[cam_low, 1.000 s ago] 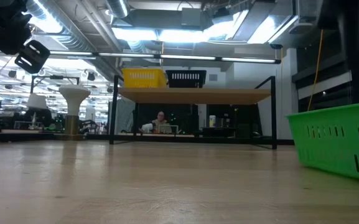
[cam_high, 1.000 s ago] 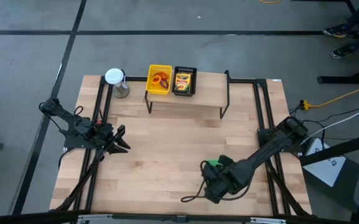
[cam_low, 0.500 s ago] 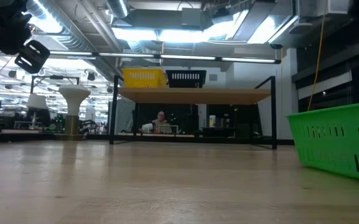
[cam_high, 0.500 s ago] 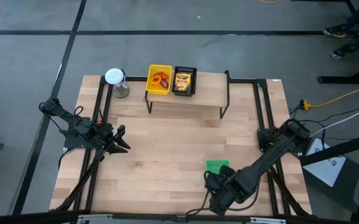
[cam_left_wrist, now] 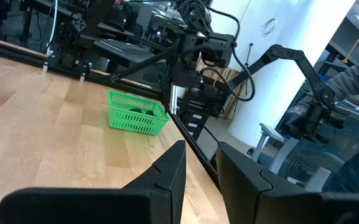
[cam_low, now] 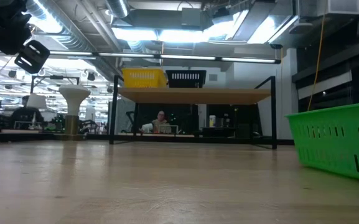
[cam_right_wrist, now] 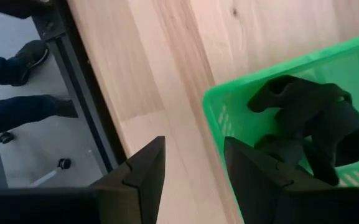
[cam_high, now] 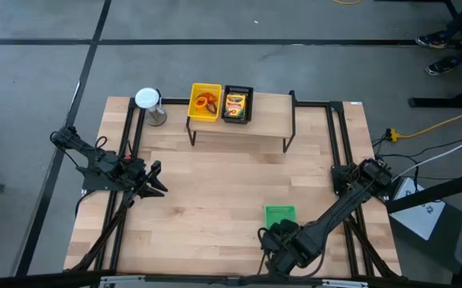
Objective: Pick & Place Office Desk Supplies
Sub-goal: Put the green bin with rubber bands on the shelf
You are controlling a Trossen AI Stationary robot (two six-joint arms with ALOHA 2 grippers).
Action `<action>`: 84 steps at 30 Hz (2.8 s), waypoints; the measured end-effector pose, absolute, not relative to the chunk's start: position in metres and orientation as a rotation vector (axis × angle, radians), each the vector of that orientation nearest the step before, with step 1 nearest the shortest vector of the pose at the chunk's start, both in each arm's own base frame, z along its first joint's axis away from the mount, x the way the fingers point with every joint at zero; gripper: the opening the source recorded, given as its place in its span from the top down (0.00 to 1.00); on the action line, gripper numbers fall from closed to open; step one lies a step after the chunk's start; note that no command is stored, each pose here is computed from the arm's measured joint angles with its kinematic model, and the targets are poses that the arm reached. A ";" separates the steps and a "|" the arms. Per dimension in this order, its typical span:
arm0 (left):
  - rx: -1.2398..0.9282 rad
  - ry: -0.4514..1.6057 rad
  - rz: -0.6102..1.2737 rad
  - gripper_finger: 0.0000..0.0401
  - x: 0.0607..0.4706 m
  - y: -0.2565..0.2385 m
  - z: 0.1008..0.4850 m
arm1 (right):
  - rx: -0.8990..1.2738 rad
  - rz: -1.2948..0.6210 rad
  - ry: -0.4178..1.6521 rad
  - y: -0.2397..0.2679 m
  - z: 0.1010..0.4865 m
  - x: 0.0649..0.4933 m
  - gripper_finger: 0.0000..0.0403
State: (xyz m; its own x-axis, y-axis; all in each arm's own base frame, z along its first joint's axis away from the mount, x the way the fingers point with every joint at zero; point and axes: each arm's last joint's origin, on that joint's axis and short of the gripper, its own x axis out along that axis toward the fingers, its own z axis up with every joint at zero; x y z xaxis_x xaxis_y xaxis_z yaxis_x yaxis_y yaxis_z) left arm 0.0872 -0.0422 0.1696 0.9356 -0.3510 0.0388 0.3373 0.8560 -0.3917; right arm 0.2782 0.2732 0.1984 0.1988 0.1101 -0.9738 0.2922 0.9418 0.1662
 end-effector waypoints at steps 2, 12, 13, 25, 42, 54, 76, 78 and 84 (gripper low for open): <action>-0.405 0.035 -0.362 0.78 0.087 -0.042 0.170 | 0.347 -0.131 1.372 0.273 0.198 0.278 0.59; -0.405 0.035 -0.362 0.78 0.087 -0.042 0.170 | 0.331 -0.153 1.391 0.275 0.187 0.280 0.59; -0.405 0.035 -0.362 0.78 0.087 -0.042 0.170 | 0.328 -0.157 1.396 0.276 0.184 0.281 0.59; -0.405 0.035 -0.362 0.78 0.087 -0.042 0.170 | 0.307 -0.251 1.449 0.270 0.178 0.277 0.85; -0.405 0.034 -0.363 0.78 0.087 -0.042 0.170 | 0.276 -0.348 1.407 0.242 0.244 0.284 0.97; -0.405 0.035 -0.363 0.78 0.087 -0.042 0.170 | 0.019 -0.209 1.375 0.196 0.331 0.305 0.97; -0.405 0.035 -0.363 0.78 0.087 -0.042 0.170 | -0.185 -0.125 1.272 0.065 0.385 0.328 0.97; -0.405 0.035 -0.363 0.78 0.087 -0.042 0.170 | -0.193 -0.121 1.271 0.051 0.389 0.327 0.97; -0.405 0.035 -0.362 0.78 0.087 -0.042 0.170 | -0.188 -0.159 1.282 0.020 0.391 0.329 0.97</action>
State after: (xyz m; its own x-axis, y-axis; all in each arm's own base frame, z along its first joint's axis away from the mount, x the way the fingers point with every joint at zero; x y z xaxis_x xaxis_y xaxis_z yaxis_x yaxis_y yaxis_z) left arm 0.0872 -0.0422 0.1696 0.9353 -0.3517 0.0380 0.3378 0.8559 -0.3916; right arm 0.3285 0.0196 0.3906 0.2774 -0.2219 -0.9348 0.0133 0.9737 -0.2272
